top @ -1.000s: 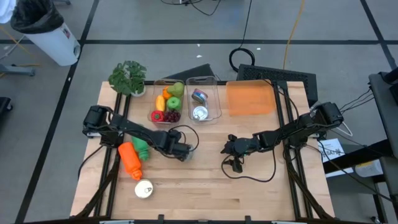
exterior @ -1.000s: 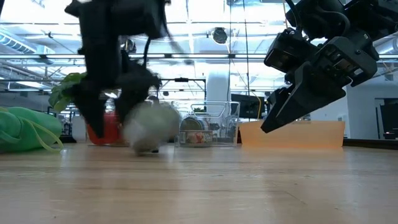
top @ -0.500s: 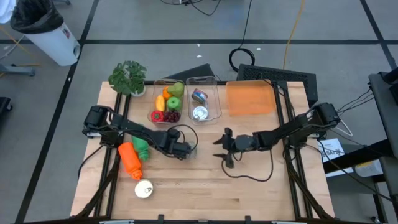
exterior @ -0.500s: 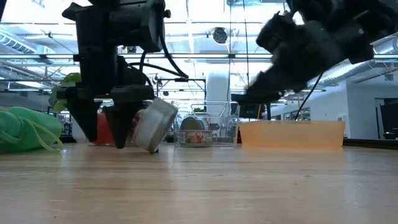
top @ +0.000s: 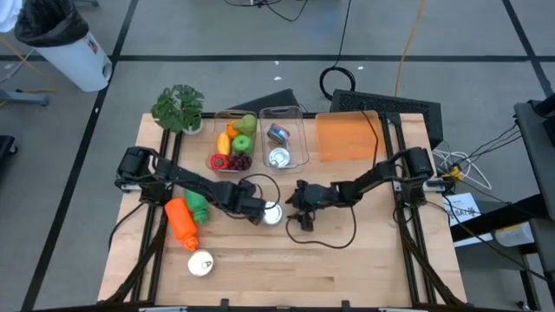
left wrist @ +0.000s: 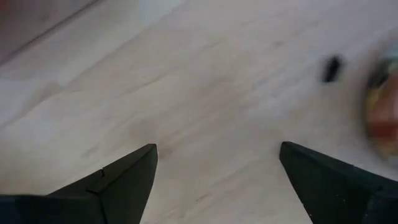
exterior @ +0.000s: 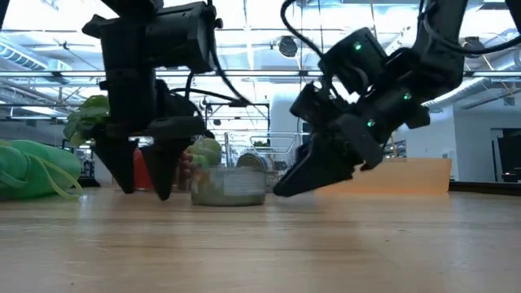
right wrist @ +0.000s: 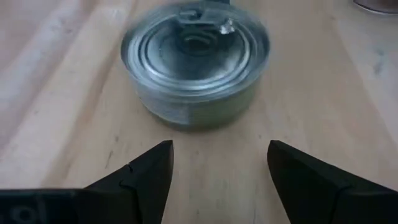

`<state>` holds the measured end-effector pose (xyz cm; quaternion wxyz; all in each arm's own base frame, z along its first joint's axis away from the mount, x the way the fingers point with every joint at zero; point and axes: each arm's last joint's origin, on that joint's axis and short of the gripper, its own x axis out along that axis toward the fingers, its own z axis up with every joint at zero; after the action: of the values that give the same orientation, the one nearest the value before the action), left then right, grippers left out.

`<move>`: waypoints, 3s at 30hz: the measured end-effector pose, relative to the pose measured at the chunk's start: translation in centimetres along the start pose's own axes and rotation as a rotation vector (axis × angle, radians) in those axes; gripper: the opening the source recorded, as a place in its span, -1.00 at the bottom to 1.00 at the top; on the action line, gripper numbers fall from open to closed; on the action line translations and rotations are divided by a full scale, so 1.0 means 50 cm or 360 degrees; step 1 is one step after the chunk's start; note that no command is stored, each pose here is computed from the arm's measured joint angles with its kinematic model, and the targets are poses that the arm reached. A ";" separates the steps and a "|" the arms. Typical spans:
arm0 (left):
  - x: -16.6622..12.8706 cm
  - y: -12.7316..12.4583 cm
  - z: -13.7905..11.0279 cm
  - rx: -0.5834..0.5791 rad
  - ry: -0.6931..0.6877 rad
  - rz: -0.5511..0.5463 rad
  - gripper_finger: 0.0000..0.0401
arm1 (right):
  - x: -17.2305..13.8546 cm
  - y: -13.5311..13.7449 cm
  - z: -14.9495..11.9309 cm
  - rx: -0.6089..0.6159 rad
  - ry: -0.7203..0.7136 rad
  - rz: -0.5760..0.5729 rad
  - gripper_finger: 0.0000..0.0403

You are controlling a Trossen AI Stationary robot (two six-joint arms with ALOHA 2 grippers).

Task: Pick & Place Food Item
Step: Put the green tuna can into the right transparent bin

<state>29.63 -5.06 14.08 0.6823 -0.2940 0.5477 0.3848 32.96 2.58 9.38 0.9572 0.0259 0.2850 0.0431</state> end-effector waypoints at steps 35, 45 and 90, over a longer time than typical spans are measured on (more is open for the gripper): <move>0.007 -0.055 0.004 0.0309 -0.0160 -0.0359 0.80 | 0.079 0.056 0.033 -0.0010 -0.0106 0.0056 0.94; 0.009 -0.058 0.006 0.0419 -0.0152 -0.0389 0.80 | 0.082 0.056 0.045 -0.0094 -0.0096 0.0172 0.77; -0.293 0.094 0.027 0.0600 -0.1206 -0.0241 0.80 | -0.214 -0.223 0.314 -0.0241 -0.0031 -0.0462 0.72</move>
<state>24.81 -4.43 28.75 0.9034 -0.0413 0.2959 0.3076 33.39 -9.96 27.52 0.9553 -0.0873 0.2723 -0.0747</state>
